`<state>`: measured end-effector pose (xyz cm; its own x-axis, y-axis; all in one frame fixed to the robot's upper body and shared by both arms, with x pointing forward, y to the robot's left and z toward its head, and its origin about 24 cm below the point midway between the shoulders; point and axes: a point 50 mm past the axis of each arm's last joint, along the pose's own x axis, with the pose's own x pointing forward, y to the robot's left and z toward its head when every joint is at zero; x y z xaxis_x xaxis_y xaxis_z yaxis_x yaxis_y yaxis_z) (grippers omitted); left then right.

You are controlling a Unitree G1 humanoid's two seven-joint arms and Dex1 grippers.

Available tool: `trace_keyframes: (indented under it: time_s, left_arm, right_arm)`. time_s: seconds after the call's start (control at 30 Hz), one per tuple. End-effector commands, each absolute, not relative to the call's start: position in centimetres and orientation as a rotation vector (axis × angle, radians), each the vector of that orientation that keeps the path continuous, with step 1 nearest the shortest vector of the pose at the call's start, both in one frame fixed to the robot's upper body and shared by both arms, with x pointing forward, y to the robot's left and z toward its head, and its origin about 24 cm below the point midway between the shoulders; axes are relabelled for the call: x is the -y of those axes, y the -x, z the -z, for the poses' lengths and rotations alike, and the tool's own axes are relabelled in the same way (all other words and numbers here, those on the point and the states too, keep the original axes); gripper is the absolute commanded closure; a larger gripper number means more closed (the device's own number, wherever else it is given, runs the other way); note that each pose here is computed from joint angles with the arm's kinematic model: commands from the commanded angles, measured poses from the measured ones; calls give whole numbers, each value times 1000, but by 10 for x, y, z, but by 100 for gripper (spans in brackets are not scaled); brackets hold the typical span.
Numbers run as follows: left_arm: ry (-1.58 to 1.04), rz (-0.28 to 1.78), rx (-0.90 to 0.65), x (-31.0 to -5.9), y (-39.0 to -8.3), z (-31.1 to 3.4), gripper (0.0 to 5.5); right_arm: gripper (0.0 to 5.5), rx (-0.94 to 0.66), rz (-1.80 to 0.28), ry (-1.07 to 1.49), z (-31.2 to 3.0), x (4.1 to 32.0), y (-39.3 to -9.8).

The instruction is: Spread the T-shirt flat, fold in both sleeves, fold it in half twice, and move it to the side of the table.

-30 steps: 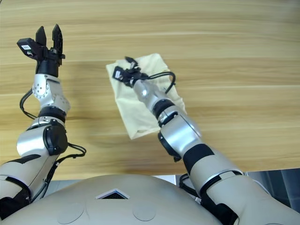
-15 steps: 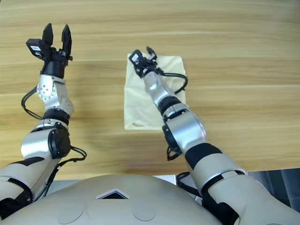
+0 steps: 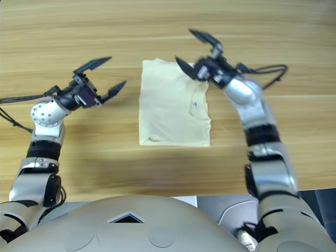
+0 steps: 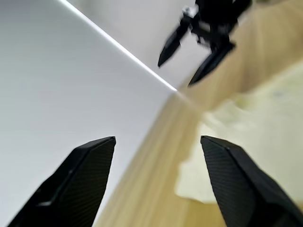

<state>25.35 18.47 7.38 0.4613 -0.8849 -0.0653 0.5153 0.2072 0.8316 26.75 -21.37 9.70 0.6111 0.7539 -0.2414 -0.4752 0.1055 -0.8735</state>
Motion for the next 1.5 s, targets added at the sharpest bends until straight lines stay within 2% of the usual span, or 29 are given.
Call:
trace_keyframes:
  time_s: [0.03, 0.17, 0.27, 0.43, 0.63, 1.5]
  left_arm:
    - [-1046, 1246, 288, -195, -221, -55, 144]
    - [-1071, 1348, 246, -180, -203, -45, 85]
    - [-1058, 1384, 241, -170, -196, -39, 40]
    - [-1083, 1426, 201, -163, -193, -27, 40]
    - [-1082, 1476, 168, -160, -185, -17, 40]
    - [-1166, 1477, 156, -160, -189, -4, 40]
  right_arm:
    - [182, 147, -1114, 1228, -102, 238, -221]
    - [182, 66, -1355, 1186, -89, 234, -176]
    - [182, 21, -1402, 1167, -74, 227, -173]
    - [182, -113, -1405, 1206, -43, 224, -177]
    - [182, -197, -1404, 1260, -30, 230, -178]
    - [182, -329, -1389, 1281, -30, 254, -164]
